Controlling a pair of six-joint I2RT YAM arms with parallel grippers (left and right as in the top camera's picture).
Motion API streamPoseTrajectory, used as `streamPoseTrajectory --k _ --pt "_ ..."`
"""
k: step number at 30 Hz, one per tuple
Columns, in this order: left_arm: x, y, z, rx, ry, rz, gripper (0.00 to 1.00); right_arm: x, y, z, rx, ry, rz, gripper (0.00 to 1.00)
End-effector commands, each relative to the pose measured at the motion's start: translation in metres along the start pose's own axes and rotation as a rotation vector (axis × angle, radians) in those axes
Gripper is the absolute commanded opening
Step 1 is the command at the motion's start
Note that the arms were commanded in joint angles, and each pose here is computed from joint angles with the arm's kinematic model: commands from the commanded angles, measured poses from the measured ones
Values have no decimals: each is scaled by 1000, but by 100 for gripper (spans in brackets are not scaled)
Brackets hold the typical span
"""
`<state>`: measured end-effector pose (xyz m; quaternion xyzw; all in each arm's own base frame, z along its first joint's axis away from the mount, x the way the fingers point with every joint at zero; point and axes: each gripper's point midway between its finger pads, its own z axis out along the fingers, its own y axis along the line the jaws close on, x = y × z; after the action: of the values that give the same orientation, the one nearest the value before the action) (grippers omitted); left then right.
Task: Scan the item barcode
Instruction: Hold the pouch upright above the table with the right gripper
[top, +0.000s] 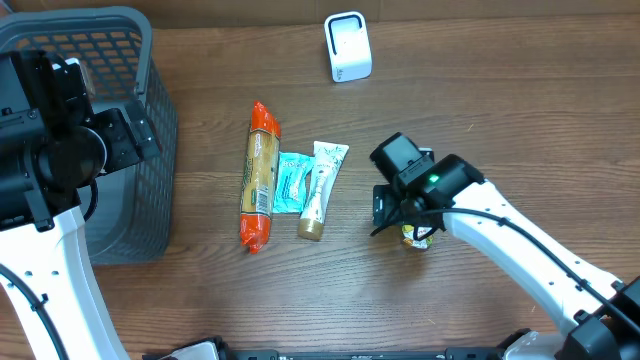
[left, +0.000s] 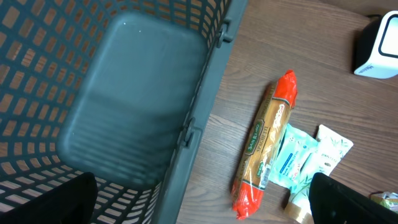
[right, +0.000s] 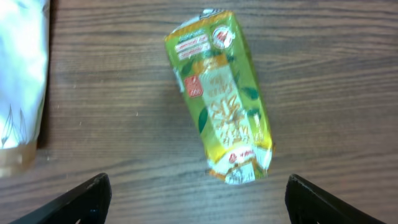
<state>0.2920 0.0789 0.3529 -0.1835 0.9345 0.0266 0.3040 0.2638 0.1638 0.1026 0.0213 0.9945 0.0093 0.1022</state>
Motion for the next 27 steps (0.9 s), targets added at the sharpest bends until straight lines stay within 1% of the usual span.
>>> streamPoseTrajectory --k 1,7,9,12,15,16,17,23,27 --pt "0 -1 2 6 3 -8 100 13 -13 25 -4 71 -11 93" --pt "0 -1 2 6 3 -8 100 27 -23 66 -109 111 35 93" --pt "0 -1 2 6 3 -8 100 31 -16 76 -187 113 -6 93" --pt "0 -1 2 6 3 -8 100 34 -15 84 -200 101 -12 89" --pt "0 -1 2 6 3 -8 100 36 -18 88 -188 97 -11 79" --pt "0 -1 2 6 3 -8 100 36 -20 88 -181 95 -11 71" --pt "0 -1 2 6 3 -8 100 36 -20 88 -181 96 -11 66" --pt "0 -1 2 6 3 -8 100 46 -24 98 -178 102 17 58" --pt "0 -1 2 6 3 -8 100 49 -24 101 -181 110 36 34"
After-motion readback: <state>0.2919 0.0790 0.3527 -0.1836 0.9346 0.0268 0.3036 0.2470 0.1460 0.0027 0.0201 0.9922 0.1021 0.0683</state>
